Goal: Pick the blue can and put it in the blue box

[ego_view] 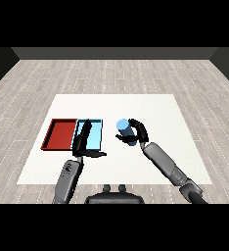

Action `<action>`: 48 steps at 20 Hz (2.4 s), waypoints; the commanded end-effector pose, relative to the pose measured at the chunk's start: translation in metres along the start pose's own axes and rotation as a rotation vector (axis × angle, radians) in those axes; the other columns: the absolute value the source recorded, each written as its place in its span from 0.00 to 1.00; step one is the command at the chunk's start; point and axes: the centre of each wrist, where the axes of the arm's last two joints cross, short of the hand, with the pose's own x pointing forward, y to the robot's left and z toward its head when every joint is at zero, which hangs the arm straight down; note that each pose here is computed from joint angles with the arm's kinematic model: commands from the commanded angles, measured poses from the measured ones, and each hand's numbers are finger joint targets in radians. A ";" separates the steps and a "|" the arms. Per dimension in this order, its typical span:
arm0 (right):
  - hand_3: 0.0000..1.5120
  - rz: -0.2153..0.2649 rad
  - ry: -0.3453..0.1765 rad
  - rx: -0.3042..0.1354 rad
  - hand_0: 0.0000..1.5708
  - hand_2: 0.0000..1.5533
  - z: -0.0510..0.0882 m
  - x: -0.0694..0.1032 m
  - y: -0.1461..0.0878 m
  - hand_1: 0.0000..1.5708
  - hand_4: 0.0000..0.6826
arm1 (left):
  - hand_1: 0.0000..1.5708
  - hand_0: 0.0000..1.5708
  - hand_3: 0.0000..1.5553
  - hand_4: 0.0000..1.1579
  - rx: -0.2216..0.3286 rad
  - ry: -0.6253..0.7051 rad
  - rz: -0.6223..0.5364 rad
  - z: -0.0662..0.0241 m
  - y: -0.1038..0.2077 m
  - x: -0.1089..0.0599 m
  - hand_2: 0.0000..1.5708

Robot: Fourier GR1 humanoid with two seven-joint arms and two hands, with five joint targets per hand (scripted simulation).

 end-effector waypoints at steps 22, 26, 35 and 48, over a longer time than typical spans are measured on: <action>0.91 0.016 -0.137 -0.004 0.93 0.93 0.009 0.066 0.017 0.93 0.87 | 0.00 0.00 0.00 0.00 -0.073 0.058 0.071 -0.0094 -0.061 -0.015 0.00; 0.91 0.031 -0.121 0.011 0.94 0.93 -0.016 0.046 0.024 0.94 0.84 | 0.00 0.00 0.00 0.00 -0.079 0.036 0.063 -0.0176 -0.057 -0.005 0.00; 0.92 0.037 -0.106 0.055 0.94 0.93 -0.003 0.053 0.025 0.94 0.87 | 0.00 0.00 0.00 0.00 -0.080 0.081 0.047 -0.0261 -0.057 -0.048 0.00; 0.91 0.028 -0.136 0.091 0.95 0.94 0.005 0.072 0.043 0.95 0.83 | 0.00 0.00 0.00 0.00 -0.075 0.159 0.040 -0.0345 -0.049 -0.052 0.00</action>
